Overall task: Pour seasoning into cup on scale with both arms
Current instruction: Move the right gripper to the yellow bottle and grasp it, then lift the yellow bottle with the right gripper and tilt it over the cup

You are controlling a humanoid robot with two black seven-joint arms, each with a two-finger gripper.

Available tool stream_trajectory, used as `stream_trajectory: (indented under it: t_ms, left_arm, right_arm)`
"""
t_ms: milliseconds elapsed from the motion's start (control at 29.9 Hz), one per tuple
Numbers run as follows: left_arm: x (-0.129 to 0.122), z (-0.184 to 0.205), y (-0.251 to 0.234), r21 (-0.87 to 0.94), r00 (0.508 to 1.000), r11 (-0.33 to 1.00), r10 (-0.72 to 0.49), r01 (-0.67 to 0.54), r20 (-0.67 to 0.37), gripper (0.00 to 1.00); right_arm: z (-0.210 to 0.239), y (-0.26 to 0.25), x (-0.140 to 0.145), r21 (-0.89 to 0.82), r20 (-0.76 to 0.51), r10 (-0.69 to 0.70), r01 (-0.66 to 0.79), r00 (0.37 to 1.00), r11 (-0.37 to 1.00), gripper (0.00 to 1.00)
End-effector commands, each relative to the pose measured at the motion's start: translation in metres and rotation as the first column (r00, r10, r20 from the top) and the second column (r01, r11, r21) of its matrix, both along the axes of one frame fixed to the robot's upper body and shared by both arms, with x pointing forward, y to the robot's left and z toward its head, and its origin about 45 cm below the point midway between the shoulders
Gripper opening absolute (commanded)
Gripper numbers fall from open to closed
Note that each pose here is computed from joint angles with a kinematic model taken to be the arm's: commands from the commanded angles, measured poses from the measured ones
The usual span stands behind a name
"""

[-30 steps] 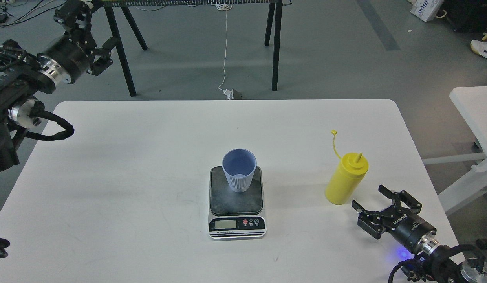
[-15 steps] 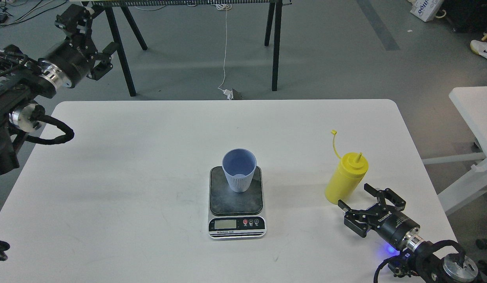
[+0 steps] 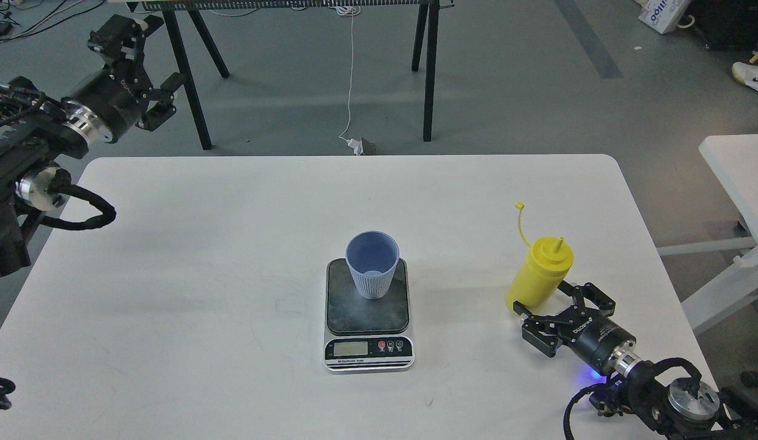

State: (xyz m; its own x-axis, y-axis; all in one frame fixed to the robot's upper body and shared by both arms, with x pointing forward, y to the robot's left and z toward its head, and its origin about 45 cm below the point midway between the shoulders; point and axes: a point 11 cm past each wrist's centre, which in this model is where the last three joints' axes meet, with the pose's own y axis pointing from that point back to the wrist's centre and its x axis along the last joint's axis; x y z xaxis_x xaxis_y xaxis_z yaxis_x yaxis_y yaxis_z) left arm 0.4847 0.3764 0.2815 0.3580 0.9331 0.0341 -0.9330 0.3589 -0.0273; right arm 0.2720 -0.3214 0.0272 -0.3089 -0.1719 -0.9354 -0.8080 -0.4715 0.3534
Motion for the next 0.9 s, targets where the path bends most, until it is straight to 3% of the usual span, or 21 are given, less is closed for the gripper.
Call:
stream_trajectory:
  t_ms: [0, 234, 301, 401, 568, 668, 868]
  left_arm:
    - [0.0, -0.001, 0.0, -0.001, 1.0, 1.0, 0.0, 0.0, -0.002, 1.0]
    - [-0.002, -0.005, 0.001, 0.001, 1.0, 1.0, 0.002, -0.002, -0.011, 1.0]
    - [-0.002, -0.005, 0.001, 0.001, 1.0, 1.0, 0.002, -0.002, -0.011, 1.0]
    - [-0.003, -0.006, 0.002, 0.002, 1.0, 1.0, 0.004, -0.004, -0.012, 1.0]
    - [-0.003, -0.006, 0.002, 0.002, 1.0, 1.0, 0.004, -0.004, -0.012, 1.0]
    - [-0.002, -0.006, 0.001, 0.0, 1.0, 1.0, 0.003, -0.003, -0.011, 1.0]
    - [-0.002, -0.006, 0.001, -0.007, 1.0, 1.0, 0.005, -0.005, -0.01, 1.0]
  right_arm:
    - [0.002, 0.006, 0.006, 0.007, 0.009, 0.004, -0.004, 1.0, 1.0, 0.99]
    - [0.002, 0.016, 0.009, 0.003, 0.016, 0.031, -0.031, 0.999, 1.0, 0.92]
    - [0.003, 0.018, 0.009, 0.008, 0.02, 0.035, -0.035, 0.999, 0.999, 0.76]
    - [0.003, 0.019, 0.009, 0.01, 0.022, 0.038, -0.039, 0.999, 0.999, 0.27]
    - [0.013, 0.025, 0.016, 0.021, 0.054, 0.052, -0.053, 0.997, 0.998, 0.06]
    - [0.034, 0.023, 0.036, 0.012, 0.119, 0.062, -0.064, 0.991, 0.998, 0.02]
    - [0.14, -0.001, 0.127, -0.181, 0.352, 0.171, -0.112, 0.92, 0.977, 0.02]
